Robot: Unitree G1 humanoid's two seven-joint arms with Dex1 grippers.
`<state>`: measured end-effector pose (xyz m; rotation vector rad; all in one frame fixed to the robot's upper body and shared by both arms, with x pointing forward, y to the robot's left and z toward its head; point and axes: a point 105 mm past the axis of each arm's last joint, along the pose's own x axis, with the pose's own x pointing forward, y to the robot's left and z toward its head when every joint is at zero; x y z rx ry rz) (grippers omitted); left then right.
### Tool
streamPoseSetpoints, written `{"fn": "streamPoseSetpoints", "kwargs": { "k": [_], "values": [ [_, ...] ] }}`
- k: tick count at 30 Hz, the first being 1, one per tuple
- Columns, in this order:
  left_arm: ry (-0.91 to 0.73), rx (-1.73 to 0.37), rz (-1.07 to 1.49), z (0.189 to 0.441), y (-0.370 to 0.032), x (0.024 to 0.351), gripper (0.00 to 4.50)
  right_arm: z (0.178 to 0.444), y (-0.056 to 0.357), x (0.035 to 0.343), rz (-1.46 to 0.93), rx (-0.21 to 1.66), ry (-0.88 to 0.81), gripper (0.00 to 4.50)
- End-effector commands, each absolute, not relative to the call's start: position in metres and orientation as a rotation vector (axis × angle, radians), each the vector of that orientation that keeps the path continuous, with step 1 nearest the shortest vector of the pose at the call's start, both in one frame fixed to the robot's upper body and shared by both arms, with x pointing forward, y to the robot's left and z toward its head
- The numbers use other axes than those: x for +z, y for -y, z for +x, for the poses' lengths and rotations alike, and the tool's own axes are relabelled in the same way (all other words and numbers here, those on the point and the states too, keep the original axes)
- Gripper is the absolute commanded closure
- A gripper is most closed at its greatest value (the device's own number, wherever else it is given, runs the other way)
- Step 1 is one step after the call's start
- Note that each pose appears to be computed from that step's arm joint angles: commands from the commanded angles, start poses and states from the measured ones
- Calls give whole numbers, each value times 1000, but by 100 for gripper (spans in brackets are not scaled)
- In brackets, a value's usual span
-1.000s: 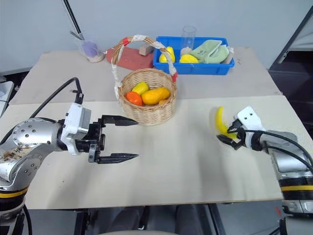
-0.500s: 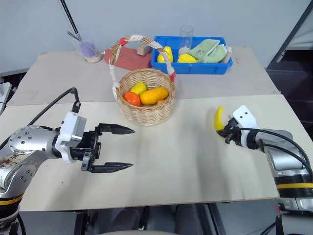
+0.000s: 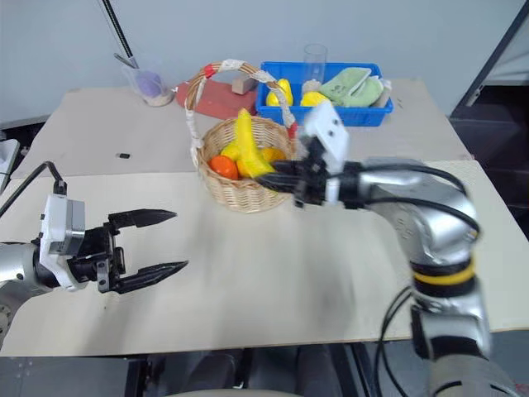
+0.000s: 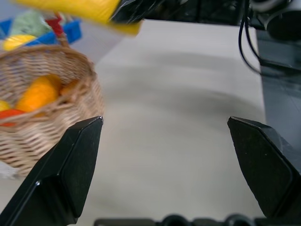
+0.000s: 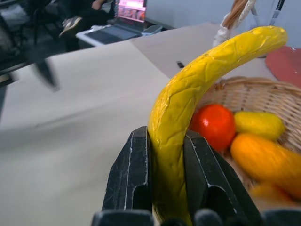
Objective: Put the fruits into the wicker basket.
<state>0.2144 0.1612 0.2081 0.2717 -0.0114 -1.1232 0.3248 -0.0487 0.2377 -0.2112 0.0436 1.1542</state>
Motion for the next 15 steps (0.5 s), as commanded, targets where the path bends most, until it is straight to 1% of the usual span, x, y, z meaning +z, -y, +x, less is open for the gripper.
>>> {"fn": "streamPoseSetpoints", "kwargs": {
  "k": [1,4,6,8,10,14,15],
  "values": [
    [69,-1107,283,212,-159,222,0,356,35,242,-221,1072,10,401],
    [86,-1092,273,214,-158,226,0,379,29,244,-227,1005,42,401],
    [98,-1082,268,215,-158,228,0,390,29,247,-224,972,65,401],
    [103,-1076,266,216,-158,230,0,393,28,249,-217,966,80,295],
    [108,-1068,267,218,-159,231,0,391,27,253,-197,979,95,224],
    [117,-1054,264,223,-161,233,0,372,25,256,-190,1063,118,93],
    [118,-1053,265,224,-160,233,0,366,25,256,-193,1088,121,93]
  ]
}}
